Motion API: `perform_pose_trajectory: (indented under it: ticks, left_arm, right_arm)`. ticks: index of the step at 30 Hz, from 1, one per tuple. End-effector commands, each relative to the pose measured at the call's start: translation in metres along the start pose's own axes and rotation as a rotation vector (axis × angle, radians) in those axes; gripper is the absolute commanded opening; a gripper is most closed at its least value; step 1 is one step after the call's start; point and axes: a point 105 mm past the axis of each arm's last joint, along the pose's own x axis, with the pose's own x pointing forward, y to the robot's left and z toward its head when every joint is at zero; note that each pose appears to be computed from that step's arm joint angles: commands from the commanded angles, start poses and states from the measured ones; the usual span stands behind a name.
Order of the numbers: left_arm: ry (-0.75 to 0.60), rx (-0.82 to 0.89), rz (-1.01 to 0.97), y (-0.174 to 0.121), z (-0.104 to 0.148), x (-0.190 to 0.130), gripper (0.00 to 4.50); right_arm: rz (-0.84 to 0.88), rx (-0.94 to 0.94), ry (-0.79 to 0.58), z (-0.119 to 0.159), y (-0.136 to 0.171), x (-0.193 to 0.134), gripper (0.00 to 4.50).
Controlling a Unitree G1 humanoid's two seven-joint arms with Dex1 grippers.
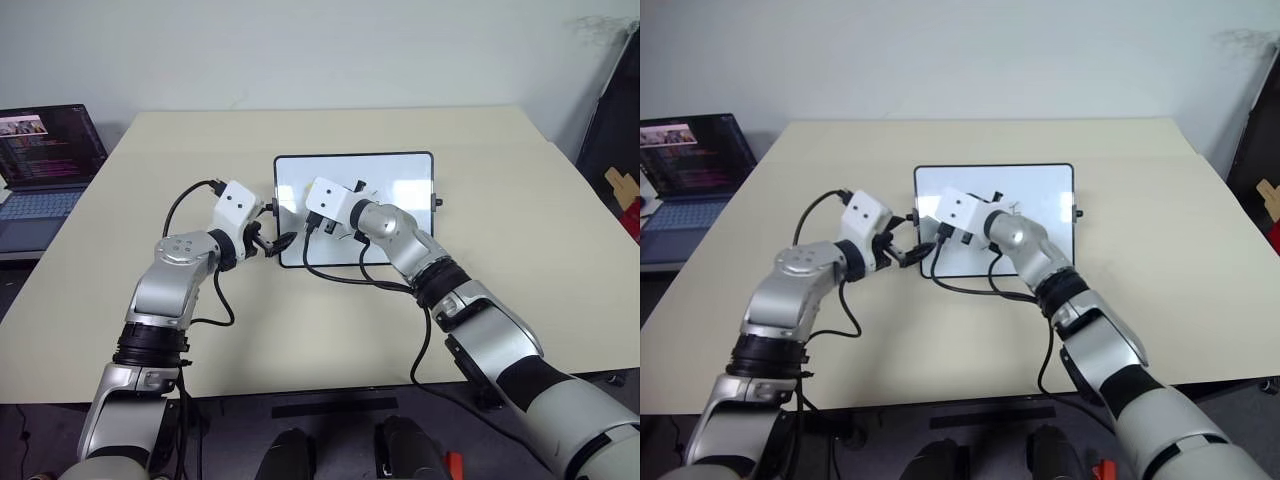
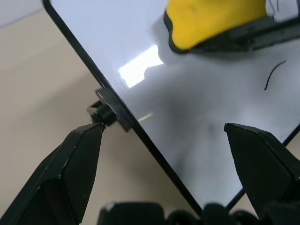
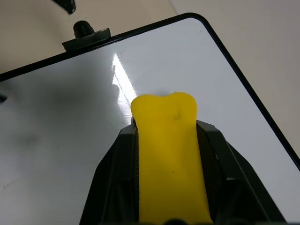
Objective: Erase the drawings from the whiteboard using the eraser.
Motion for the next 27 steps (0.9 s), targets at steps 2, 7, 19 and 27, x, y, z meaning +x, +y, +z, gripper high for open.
perform_pose_trajectory:
  ticks: [2, 7, 19, 27]
  left_arm:
    - [-0.082, 0.005, -0.006, 0.003, 0.027, -0.001, 4.50]
    - [-0.080, 0.010, -0.010, 0.004, 0.027, 0.001, 4.50]
    - [-0.064, -0.003, -0.012, 0.003, 0.018, 0.000, 4.50]
    - [-0.061, -0.024, -0.035, -0.003, 0.007, -0.011, 4.50]
  right_arm:
    - [-0.006, 0.035, 0.127, -0.043, -0.001, -0.013, 1.29]
    - [-0.001, 0.067, 0.170, -0.059, -0.002, -0.023, 1.29]
    - [-0.054, 0.150, 0.102, -0.045, -0.016, -0.033, 1.29]
    - [-0.070, 0.498, -0.150, 0.007, -0.028, -0.062, 1.29]
